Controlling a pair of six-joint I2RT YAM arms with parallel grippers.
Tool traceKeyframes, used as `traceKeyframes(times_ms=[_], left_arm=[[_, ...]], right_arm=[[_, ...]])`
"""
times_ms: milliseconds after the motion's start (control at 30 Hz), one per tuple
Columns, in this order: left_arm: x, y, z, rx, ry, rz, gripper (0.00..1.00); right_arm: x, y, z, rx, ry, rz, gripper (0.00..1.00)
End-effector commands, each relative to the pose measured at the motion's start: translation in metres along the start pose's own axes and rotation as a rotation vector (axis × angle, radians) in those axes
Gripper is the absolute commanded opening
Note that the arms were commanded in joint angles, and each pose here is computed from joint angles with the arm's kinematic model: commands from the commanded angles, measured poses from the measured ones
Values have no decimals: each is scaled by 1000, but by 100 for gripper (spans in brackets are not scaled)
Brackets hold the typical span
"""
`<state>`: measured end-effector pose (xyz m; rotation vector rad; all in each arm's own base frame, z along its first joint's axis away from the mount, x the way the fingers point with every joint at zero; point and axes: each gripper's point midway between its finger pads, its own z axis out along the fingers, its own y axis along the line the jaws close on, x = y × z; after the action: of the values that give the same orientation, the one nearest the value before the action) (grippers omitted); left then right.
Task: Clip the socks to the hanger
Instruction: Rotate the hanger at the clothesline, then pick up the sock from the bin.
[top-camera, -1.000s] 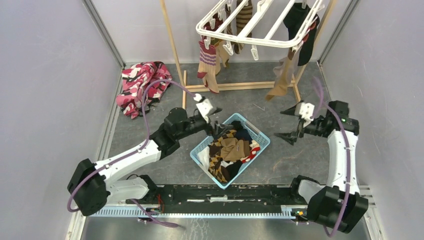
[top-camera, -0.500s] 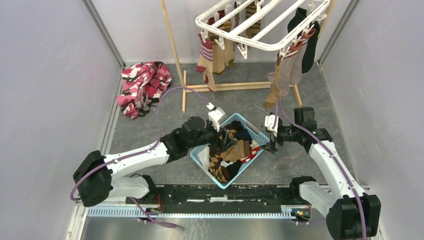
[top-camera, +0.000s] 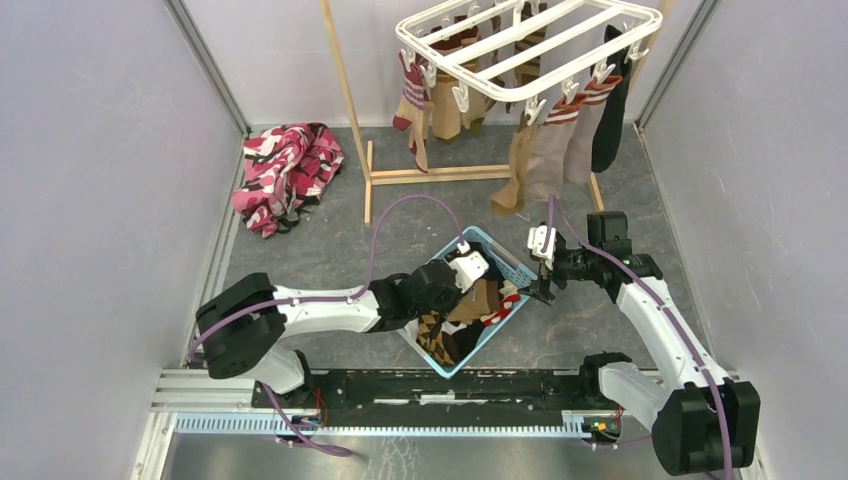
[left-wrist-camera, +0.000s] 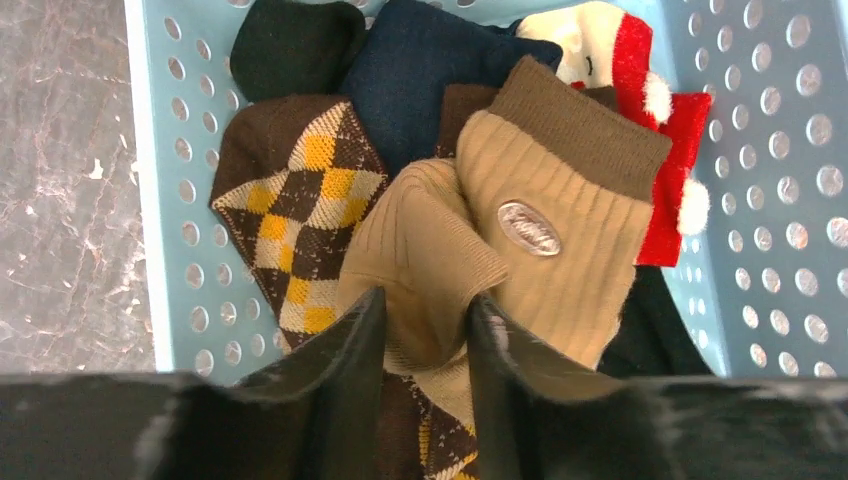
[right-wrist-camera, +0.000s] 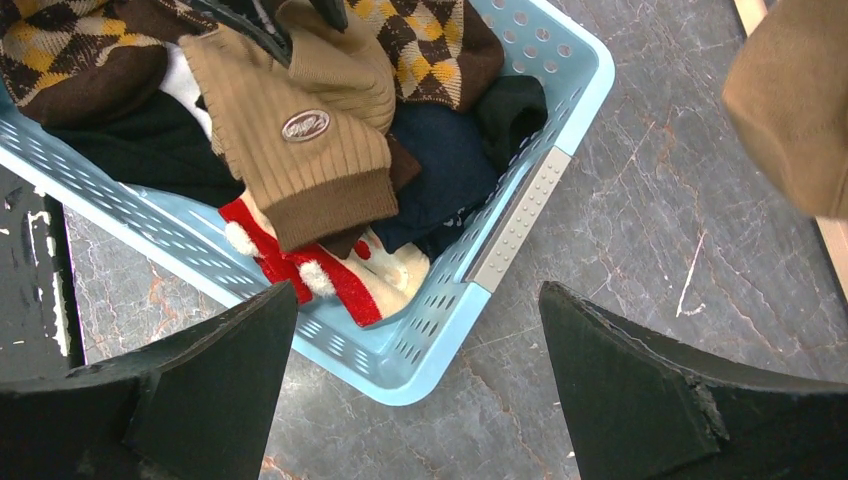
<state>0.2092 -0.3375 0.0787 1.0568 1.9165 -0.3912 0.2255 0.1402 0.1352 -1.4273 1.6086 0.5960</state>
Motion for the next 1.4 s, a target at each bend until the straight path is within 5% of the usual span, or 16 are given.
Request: traceKeyframes(times_ms=[0, 67, 233, 633, 900, 1133, 1367], left_arm=[[-31, 13, 4, -73, -64, 20, 26], [-38, 12, -1, -70, -86, -16, 11], [-80, 11, -41, -11, -292, -189, 2], [-110, 50, -104, 286, -614, -715, 2], [-123, 53, -127, 390, -725, -820, 2], [-120, 62, -142, 329, -761, -804, 2], [-127, 54, -153, 400, -784, -804, 2]], right_arm=[[-13, -7, -4, 13, -18, -25, 98], [-15, -6, -4, 6, -25, -30, 98], [-23, 4, -4, -41, -69, -72, 98], [-71, 17, 3, -109, -213, -395, 98], [-93, 27, 55, -140, -158, -399, 98], [-47, 14, 82, -62, -21, -253, 98], [-58, 31, 102, -174, -114, -104, 95]])
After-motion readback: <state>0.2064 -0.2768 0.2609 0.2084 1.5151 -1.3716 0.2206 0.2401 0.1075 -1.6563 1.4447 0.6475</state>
